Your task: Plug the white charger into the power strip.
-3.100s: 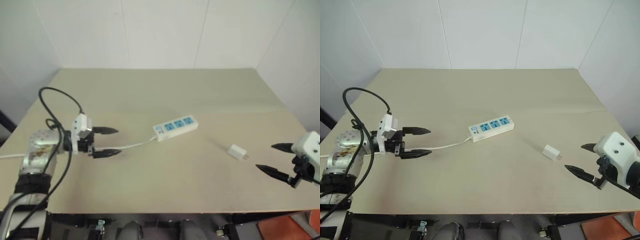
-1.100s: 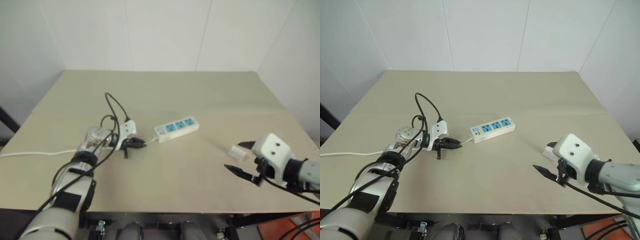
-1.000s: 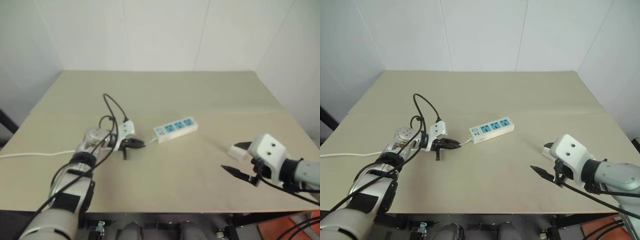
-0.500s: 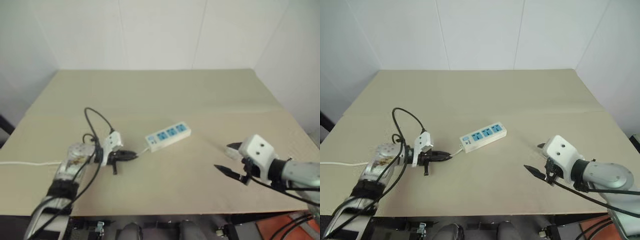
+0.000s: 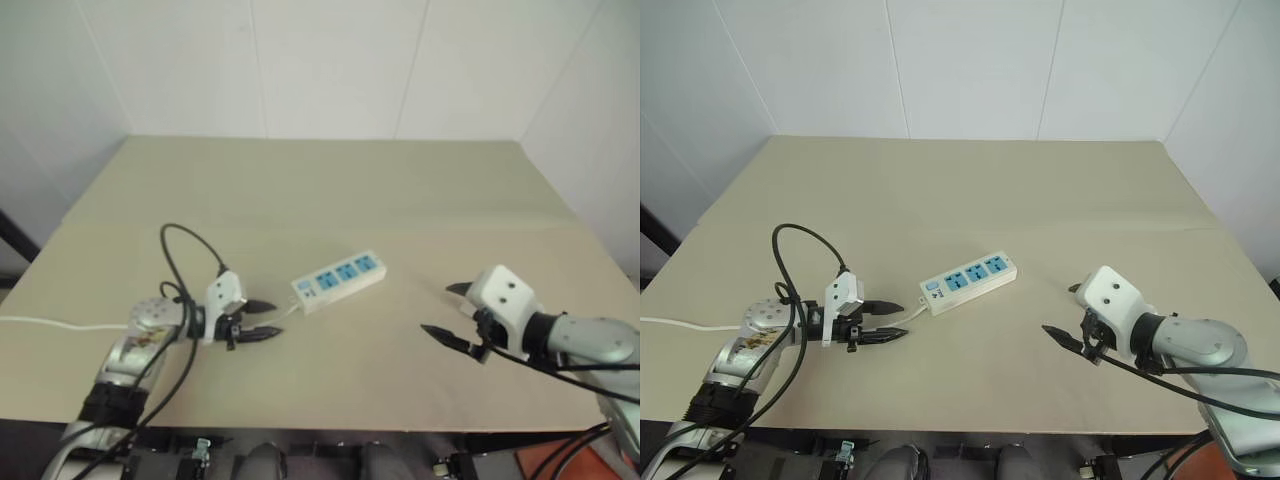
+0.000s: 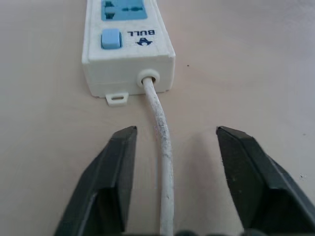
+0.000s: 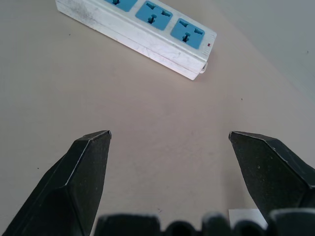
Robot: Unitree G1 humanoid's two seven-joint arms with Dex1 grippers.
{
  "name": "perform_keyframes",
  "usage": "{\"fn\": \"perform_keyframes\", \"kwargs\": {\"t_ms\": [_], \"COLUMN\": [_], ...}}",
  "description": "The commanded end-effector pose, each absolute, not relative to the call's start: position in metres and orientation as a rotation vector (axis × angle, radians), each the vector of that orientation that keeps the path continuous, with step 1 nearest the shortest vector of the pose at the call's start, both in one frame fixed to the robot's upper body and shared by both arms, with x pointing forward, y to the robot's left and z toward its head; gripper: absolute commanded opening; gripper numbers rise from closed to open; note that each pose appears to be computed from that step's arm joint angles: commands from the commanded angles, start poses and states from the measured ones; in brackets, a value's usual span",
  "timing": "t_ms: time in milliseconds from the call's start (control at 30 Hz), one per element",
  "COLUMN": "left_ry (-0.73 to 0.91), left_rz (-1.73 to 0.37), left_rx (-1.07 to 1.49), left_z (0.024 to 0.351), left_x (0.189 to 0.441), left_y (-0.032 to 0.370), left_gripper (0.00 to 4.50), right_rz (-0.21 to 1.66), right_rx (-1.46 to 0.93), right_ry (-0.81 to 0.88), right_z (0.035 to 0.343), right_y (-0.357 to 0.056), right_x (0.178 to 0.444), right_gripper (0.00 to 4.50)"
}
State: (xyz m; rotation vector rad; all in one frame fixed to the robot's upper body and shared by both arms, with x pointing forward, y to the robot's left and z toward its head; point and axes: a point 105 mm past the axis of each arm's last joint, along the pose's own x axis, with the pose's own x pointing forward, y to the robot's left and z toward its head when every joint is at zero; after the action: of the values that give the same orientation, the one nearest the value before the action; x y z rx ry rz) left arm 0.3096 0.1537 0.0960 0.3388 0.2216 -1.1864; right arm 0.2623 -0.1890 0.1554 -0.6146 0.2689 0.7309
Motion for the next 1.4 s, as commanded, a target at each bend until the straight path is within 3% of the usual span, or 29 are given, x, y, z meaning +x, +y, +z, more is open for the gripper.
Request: {"fn": "perform_keyframes", "kwargs": {"t_ms": [33, 67, 200, 333, 700, 1400], "left_ry": [0.115, 0.065, -0.125, -0.25, -0.237, -0.052], "left_rz": [-1.176, -1.191, -1.199, -1.045, -1.064, -1.093], "left_rx": [0.367, 0.359, 0.304, 0.274, 0.181, 0.216], "left_z": [0.114, 0.118, 0.129, 0.131, 0.102, 0.081], "left_x": [0.317, 0.316, 0.316, 0.336, 0.342, 0.346], "left_y": [0.157, 0.155, 0.149, 0.145, 0.108, 0.092], "left_gripper": [4.13, 4.48, 4.48, 4.48, 4.48, 4.48], "right_rz": [0.725, 0.724, 0.727, 0.725, 0.701, 0.67], "right_rx": [-0.653, -0.646, -0.634, -0.633, -0.64, -0.639], "right_ry": [0.225, 0.23, 0.234, 0.236, 0.233, 0.23], "right_z": [0.166, 0.166, 0.166, 0.164, 0.165, 0.162], "right_y": [-0.188, -0.188, -0.188, -0.187, -0.187, -0.184], "right_x": [0.259, 0.258, 0.255, 0.253, 0.254, 0.255], "right_gripper": [4.5, 4.5, 4.5, 4.5, 4.5, 4.5]}}
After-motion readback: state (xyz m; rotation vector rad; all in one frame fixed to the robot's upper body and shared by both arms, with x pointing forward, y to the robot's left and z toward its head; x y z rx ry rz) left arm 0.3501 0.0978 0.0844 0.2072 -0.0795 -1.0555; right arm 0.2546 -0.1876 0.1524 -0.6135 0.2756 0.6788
